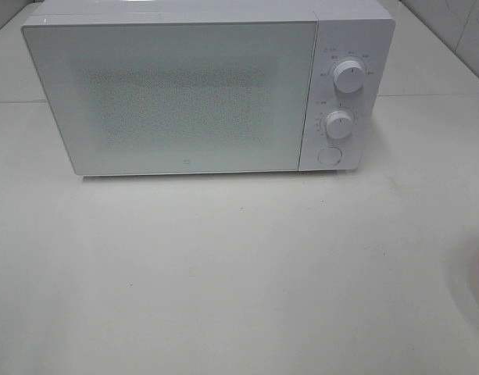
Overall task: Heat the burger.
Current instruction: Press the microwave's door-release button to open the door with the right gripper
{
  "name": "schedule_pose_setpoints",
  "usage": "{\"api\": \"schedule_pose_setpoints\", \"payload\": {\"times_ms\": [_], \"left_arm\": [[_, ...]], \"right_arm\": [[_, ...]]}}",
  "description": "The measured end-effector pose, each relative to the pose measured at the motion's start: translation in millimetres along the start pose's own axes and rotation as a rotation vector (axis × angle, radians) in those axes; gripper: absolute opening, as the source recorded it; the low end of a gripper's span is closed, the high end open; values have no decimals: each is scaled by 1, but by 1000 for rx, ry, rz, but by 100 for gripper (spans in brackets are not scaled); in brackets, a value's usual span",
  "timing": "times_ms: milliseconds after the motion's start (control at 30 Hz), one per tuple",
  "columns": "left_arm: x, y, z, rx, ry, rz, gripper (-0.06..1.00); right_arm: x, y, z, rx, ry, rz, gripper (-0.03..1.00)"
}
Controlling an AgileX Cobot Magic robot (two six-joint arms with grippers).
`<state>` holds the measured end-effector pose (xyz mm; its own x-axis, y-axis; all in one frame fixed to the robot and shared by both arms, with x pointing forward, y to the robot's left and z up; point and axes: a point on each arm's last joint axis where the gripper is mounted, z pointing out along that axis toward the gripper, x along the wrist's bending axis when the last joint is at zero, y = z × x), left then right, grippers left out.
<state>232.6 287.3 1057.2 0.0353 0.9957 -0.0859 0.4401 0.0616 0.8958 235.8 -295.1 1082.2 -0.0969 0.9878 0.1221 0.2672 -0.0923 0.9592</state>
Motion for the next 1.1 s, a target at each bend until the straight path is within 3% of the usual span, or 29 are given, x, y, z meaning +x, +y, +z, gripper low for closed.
{"api": "schedule_pose_setpoints", "payload": {"times_ms": [267,733,1100], "left_arm": [[0,0,0,0,0,0,99],[0,0,0,0,0,0,99],[0,0,0,0,0,0,99]], "right_arm": [[1,14,22,25,1,13,67],[1,42,61,-67,-2,20,67],[0,51,92,-75,-9,24,67]]}}
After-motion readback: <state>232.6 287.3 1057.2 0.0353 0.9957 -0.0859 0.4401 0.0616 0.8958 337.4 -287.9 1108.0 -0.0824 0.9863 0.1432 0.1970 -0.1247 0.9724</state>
